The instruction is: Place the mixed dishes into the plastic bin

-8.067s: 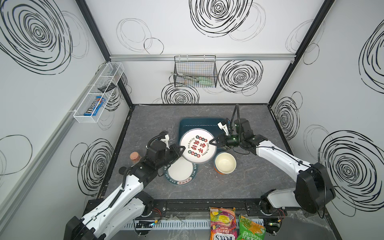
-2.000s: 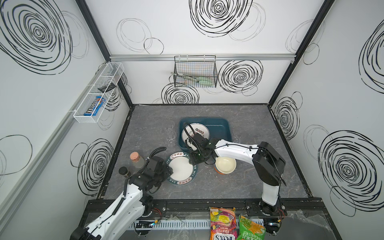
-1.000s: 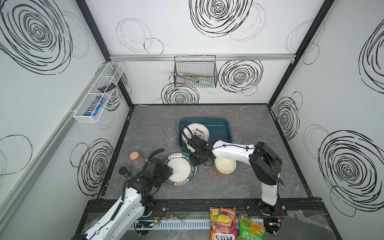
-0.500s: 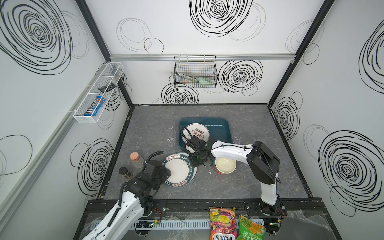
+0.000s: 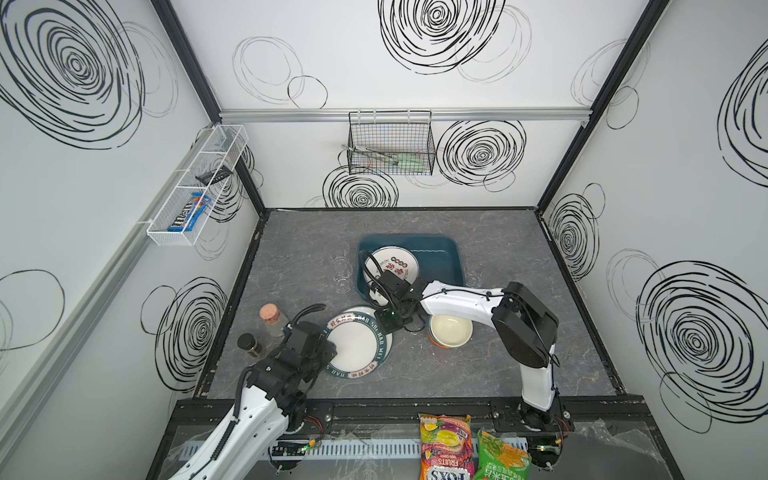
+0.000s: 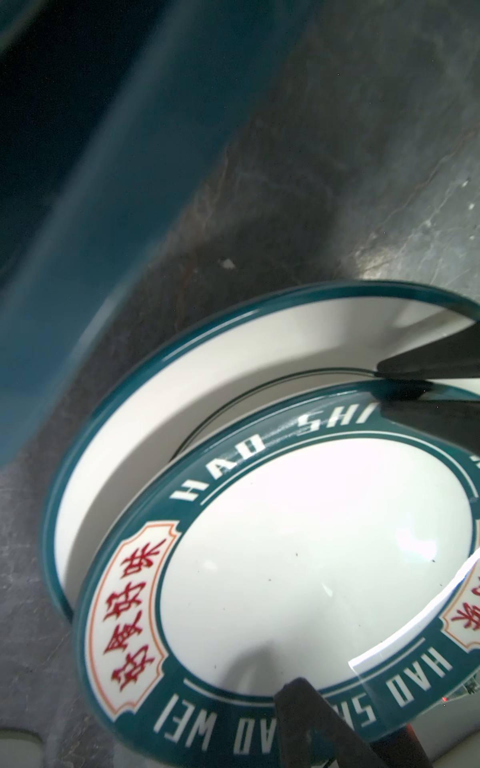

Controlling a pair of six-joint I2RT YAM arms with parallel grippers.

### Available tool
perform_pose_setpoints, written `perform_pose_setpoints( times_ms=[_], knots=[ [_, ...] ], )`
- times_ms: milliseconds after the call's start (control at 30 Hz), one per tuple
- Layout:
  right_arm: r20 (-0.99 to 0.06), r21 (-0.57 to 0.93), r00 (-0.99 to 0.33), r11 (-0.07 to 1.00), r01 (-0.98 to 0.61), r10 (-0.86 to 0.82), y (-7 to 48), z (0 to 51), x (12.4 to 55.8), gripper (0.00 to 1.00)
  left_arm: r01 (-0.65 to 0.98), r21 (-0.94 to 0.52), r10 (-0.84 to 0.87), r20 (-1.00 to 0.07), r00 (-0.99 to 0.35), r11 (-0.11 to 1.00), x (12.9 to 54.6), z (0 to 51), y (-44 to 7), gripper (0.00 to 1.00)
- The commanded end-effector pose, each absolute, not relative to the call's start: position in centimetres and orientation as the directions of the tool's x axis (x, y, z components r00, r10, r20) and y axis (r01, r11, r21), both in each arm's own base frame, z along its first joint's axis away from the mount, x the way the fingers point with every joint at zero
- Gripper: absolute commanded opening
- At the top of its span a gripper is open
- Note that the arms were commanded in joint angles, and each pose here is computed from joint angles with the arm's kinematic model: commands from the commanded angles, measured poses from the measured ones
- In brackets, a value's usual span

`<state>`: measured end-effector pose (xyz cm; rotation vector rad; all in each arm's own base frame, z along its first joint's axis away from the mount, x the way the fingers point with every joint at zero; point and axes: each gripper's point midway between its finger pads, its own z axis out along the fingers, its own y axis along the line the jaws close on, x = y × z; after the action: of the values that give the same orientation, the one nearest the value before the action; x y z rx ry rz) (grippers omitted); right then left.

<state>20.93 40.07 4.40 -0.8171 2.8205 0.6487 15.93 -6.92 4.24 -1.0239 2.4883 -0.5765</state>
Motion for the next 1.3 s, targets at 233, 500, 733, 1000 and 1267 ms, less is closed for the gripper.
perform_pose_setpoints(
  times_ms=[233,500,733,1000,1267],
  knots=[
    [-0.226,0.356,-0.837,0.758,-0.547,-0.498,40.3,3.8,20.5,0.12,-0.540,-0.552,-0.738,-0.228,-0.635,0.635,16.9,6.7,-7.0,0.35],
    [-0.238,0.355,-0.835,0.756,-0.550,-0.496,40.4,4.3,20.6,0.13,-0.520,-0.565,-0.733,-0.249,-0.633,0.641,17.4,7.8,-7.1,0.18],
    [-0.270,0.370,-0.838,0.752,-0.545,-0.475,40.5,6.0,21.1,0.21,-0.471,-0.618,-0.734,-0.275,-0.621,0.630,18.2,9.8,-7.5,0.10],
    [-0.332,0.395,-0.841,0.747,-0.536,-0.428,39.9,9.2,22.3,0.31,-0.391,-0.684,-0.732,-0.314,-0.605,0.616,19.2,12.7,-8.1,0.04],
    [-0.393,0.462,-0.850,0.724,-0.513,-0.352,38.3,13.3,23.4,0.39,-0.296,-0.732,-0.714,-0.354,-0.604,0.613,20.2,15.7,-8.9,0.00]
  ],
)
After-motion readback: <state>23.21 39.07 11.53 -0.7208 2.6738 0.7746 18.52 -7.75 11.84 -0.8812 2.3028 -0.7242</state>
